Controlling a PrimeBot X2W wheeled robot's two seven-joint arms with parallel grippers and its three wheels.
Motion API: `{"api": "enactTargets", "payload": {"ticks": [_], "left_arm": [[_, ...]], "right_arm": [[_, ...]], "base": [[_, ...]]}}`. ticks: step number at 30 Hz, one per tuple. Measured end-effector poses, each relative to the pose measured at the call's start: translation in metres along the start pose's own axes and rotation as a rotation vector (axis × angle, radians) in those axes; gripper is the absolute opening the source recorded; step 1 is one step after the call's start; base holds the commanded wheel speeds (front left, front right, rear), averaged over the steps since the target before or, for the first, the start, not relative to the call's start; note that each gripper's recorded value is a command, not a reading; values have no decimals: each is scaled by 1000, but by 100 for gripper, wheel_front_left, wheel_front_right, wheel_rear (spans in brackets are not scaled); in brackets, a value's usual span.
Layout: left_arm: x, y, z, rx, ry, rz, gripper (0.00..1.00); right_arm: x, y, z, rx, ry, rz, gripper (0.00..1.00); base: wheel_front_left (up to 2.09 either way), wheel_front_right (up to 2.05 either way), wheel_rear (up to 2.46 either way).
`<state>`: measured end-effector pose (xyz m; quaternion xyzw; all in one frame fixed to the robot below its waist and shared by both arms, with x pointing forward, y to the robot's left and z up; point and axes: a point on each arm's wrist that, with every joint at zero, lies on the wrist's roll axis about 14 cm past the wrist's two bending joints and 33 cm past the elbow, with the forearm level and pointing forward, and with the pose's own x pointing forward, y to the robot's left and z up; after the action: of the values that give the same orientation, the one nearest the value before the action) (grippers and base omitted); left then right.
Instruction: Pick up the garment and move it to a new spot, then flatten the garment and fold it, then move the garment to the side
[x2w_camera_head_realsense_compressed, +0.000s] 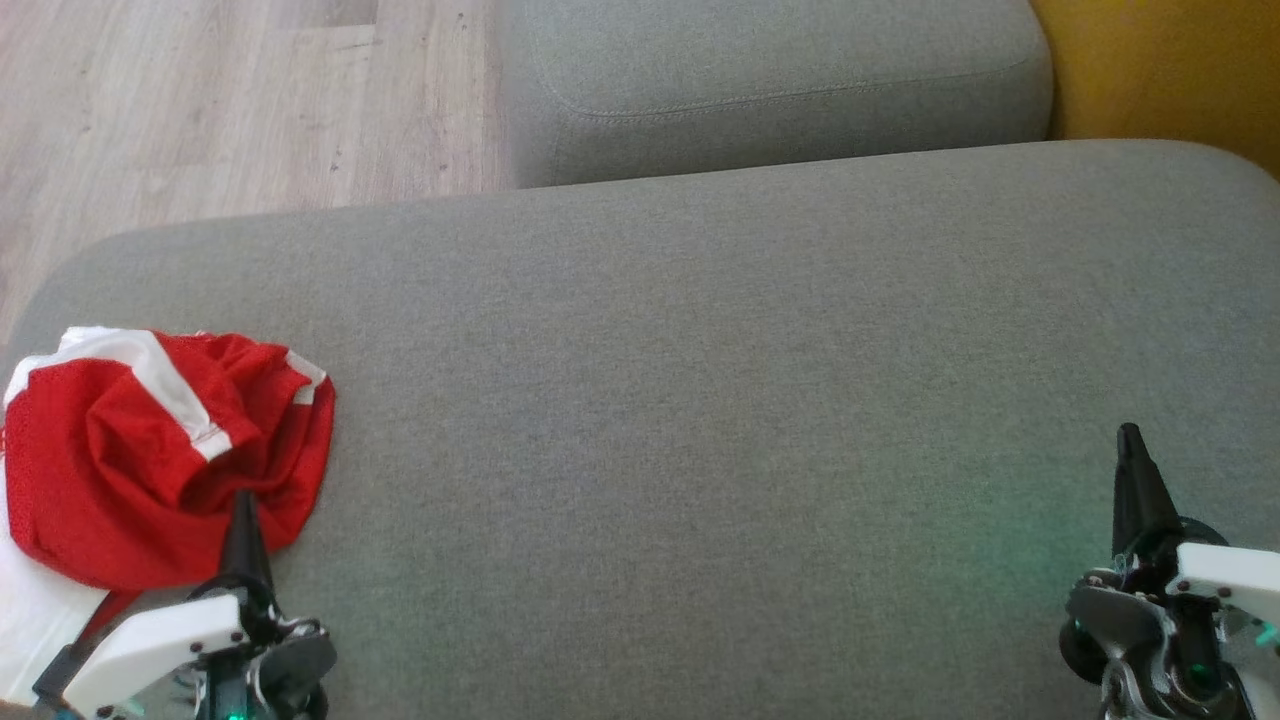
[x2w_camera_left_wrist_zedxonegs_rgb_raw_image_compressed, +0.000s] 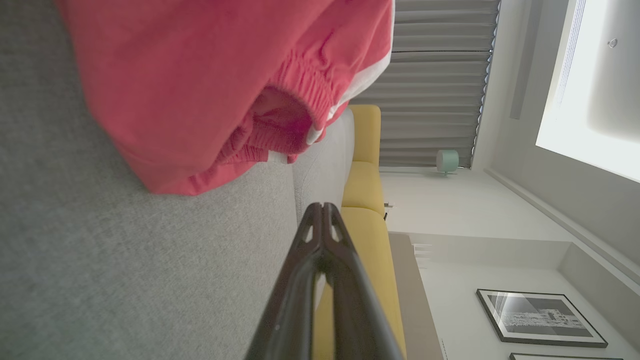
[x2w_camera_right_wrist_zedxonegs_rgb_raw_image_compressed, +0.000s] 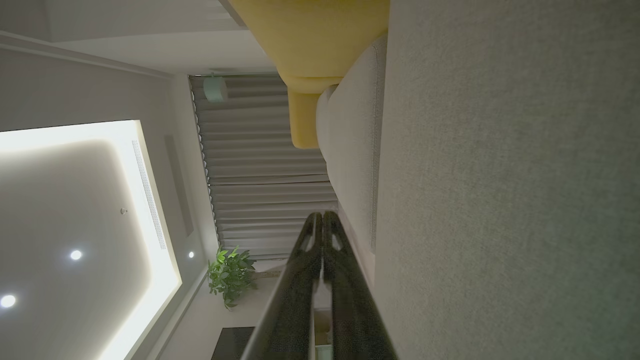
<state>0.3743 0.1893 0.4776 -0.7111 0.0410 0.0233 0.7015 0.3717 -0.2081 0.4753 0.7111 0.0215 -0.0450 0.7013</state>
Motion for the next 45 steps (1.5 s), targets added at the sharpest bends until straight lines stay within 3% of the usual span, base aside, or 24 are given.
{"api": "enactTargets", "payload": {"ticks": [3,4,10,20,45], "left_arm": [[0,1,0,0,0,2,0],[-1,5,0,-1,1,17,100],[-22,48,-2,-14,-2,145,100],[-20,45,-2,61,-9,139,100],[-16,30,-15,406,21,122,100]], "right_arm": [[0,-1,0,0,0,-2,0],[-1,-5,0,1,0,-16,100],[-23,-49,0,12,-6,-146,100],[-20,-45,-9,-48,14,-137,100],[-16,-39,-20,-449,58,-116,100]], "base": [[0,0,0],[0,0,0],[0,0,0],[0,0,0],[0,0,0]]}}
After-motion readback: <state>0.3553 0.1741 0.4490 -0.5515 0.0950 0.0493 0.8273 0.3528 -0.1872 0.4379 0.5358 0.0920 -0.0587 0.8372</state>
